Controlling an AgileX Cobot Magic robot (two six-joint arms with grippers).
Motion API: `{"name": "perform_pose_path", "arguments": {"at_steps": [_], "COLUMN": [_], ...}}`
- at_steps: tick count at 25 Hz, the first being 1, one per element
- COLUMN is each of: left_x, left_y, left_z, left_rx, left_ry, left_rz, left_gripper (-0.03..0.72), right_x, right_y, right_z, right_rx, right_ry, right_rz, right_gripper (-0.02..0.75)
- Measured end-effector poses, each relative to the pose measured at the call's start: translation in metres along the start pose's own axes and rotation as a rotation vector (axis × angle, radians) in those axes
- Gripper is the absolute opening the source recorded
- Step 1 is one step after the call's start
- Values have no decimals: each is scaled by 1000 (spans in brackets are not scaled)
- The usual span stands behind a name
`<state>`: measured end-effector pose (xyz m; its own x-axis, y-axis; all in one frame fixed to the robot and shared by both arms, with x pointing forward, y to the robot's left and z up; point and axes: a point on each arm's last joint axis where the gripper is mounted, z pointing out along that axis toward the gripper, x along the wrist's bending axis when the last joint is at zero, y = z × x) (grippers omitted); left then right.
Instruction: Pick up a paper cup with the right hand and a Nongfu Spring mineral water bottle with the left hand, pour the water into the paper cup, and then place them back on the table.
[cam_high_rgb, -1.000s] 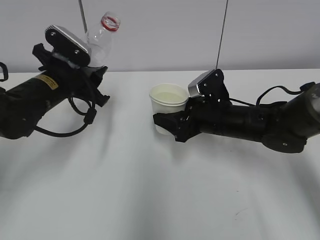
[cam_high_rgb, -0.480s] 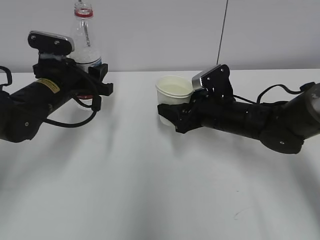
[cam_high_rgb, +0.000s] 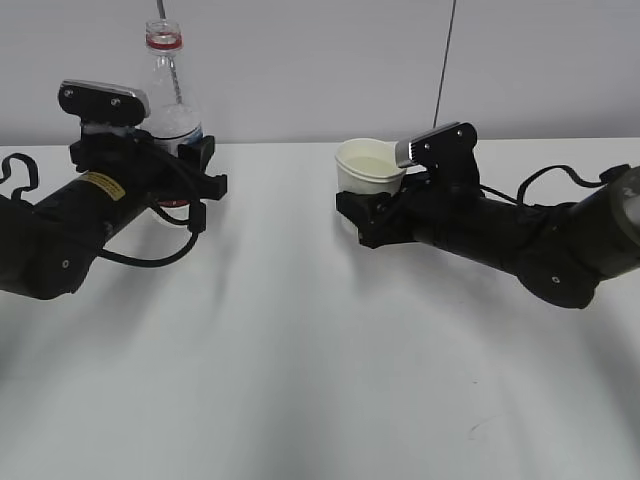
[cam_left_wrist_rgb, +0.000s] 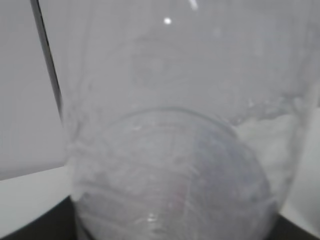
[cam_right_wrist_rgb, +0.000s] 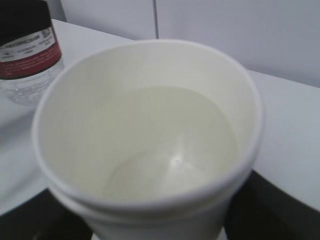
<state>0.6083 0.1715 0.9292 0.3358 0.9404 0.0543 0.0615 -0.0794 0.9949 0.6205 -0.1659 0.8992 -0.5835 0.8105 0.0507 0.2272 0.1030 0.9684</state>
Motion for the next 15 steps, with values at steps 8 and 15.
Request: {"name": "perform_pose_path", "arguments": {"at_steps": [8, 15], "left_x": [0, 5], "left_y": [1, -4], "left_z": [0, 1], "left_rx": [-11, 0], "left_ry": [6, 15], "left_rz": [-5, -2], "left_gripper": [382, 382], "right_x": [-16, -26], "right_y": [-1, -2], "right_z": [-1, -3], "right_rx": [14, 23], "right_ry": [-179, -291], "right_rz": [31, 48], "right_gripper": [498, 500]}}
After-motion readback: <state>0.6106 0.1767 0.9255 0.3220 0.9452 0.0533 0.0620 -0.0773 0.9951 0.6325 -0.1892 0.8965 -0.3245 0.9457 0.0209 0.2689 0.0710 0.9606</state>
